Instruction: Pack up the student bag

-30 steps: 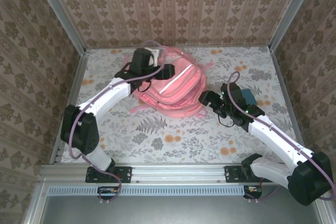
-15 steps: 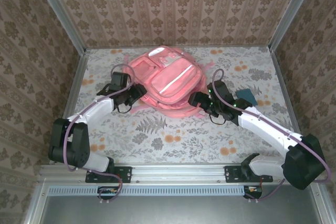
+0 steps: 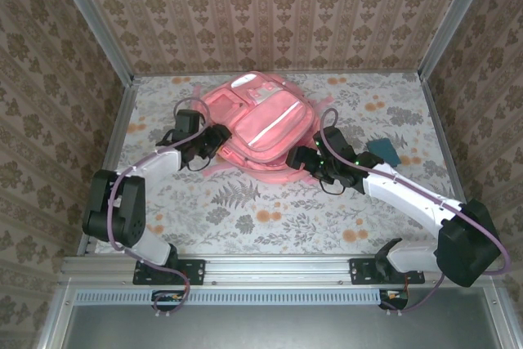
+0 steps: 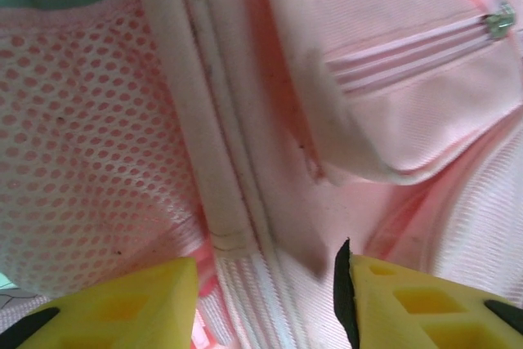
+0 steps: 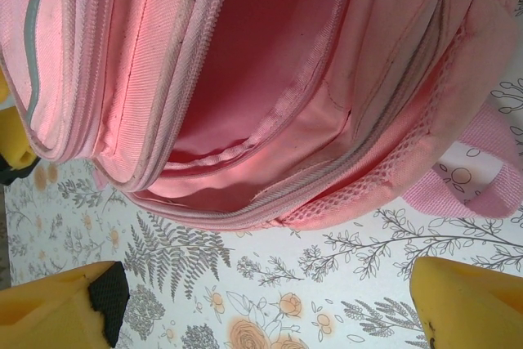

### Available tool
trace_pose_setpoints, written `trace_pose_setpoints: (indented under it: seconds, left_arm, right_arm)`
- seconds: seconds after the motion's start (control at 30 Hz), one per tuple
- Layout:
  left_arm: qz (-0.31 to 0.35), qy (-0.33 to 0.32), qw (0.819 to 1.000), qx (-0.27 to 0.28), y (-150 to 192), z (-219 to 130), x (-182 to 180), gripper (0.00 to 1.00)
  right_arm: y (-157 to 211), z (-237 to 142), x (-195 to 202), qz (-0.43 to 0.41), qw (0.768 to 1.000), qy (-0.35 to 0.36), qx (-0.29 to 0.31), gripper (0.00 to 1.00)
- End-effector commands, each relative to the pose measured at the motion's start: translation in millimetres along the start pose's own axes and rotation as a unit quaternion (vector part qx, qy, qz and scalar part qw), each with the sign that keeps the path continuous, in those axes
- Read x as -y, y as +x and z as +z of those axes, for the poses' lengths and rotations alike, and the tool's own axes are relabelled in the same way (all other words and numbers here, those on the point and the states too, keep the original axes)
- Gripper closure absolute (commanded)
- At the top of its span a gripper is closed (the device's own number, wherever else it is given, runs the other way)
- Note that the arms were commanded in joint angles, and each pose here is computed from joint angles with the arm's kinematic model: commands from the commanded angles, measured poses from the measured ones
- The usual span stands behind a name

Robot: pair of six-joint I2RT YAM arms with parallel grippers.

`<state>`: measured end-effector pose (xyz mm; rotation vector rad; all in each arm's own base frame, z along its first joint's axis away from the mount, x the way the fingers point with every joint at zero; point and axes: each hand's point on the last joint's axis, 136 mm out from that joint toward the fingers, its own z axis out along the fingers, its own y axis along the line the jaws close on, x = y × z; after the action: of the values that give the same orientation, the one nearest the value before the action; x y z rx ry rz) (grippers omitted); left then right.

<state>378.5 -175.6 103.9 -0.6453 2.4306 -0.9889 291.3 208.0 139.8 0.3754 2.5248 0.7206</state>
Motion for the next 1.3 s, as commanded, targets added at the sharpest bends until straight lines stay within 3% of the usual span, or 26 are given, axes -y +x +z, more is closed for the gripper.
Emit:
trace_pose_setpoints:
  seconds: [0.0,0.23,0.57,0.83,1.03,1.27]
  left_arm:
    - [-0.012,0.008,1.0,-0.002,-4.8,6.7,2.6,0.52]
    - [-0.015,0.021,1.0,0.002,-9.2,14.2,5.1,0.64]
    - [0.015,0.073,0.997,0.016,-13.2,-4.0,35.3,0.99]
    - [0.022,0.124,0.992,0.014,-1.5,-35.3,75.4,1.0]
    - [0.031,0.147,0.989,0.013,8.6,-53.2,106.9,1.0]
    - [0.023,0.145,0.989,0.012,11.4,-51.3,112.1,1.0]
  right_arm:
    - [-4.8,-1.3,-12.2,-0.004,1.0,-0.013,0.004,0.09]
    - [-2.2,-0.2,-11.5,-0.008,1.0,-0.009,0.001,0.1]
    - [1.2,-3.4,-18.3,-0.078,0.996,0.043,0.01,0.12]
    - [14.9,1.9,-45.0,-0.162,0.983,0.083,0.015,0.19]
    - [26.2,13.9,-86.4,-0.151,0.988,0.038,0.003,0.39]
    - [48.0,34.6,-123.6,-0.13,0.991,0.006,-0.015,0.57]
